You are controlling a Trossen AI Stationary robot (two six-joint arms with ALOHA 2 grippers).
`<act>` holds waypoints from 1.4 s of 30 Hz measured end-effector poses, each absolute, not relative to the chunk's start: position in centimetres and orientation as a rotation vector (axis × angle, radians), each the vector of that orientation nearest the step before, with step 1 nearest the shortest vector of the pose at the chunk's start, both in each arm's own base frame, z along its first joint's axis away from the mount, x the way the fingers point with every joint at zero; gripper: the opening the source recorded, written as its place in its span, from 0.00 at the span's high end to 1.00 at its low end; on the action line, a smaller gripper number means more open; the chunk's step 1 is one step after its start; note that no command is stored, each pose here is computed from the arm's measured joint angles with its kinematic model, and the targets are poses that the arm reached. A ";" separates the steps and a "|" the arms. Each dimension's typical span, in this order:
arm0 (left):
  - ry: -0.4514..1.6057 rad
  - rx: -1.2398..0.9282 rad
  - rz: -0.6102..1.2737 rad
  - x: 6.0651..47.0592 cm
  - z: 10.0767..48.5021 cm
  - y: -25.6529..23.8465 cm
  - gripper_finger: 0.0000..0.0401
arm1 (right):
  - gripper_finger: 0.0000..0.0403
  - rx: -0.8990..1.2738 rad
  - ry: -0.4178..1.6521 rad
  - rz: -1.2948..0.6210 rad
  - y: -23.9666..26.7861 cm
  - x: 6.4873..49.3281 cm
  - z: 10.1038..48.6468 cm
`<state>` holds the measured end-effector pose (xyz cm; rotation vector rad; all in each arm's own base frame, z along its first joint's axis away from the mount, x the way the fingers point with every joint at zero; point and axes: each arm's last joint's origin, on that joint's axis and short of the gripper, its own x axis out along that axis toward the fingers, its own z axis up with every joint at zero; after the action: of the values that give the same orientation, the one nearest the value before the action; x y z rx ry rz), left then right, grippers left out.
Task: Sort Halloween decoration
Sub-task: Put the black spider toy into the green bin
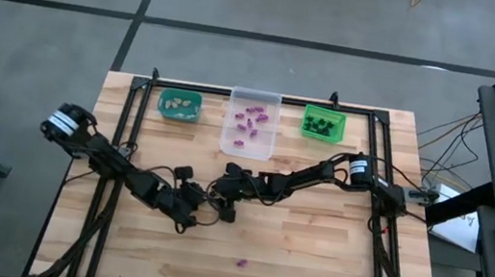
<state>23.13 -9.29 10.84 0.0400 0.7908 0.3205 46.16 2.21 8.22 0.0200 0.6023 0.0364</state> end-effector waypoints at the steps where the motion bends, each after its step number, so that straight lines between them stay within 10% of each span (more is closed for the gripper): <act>1: 0.793 0.041 0.320 23.0 11.0 -9.3 0.81 | 0.53 0.020 0.602 0.036 2.2 46.2 8.2; 42: 0.367 0.085 0.561 19.6 21.2 -7.0 0.81 | 0.56 0.046 0.581 0.029 1.8 46.1 12.7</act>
<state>19.63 -7.00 21.22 0.0846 0.3674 0.5611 46.11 1.79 12.65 0.0461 0.5812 0.0287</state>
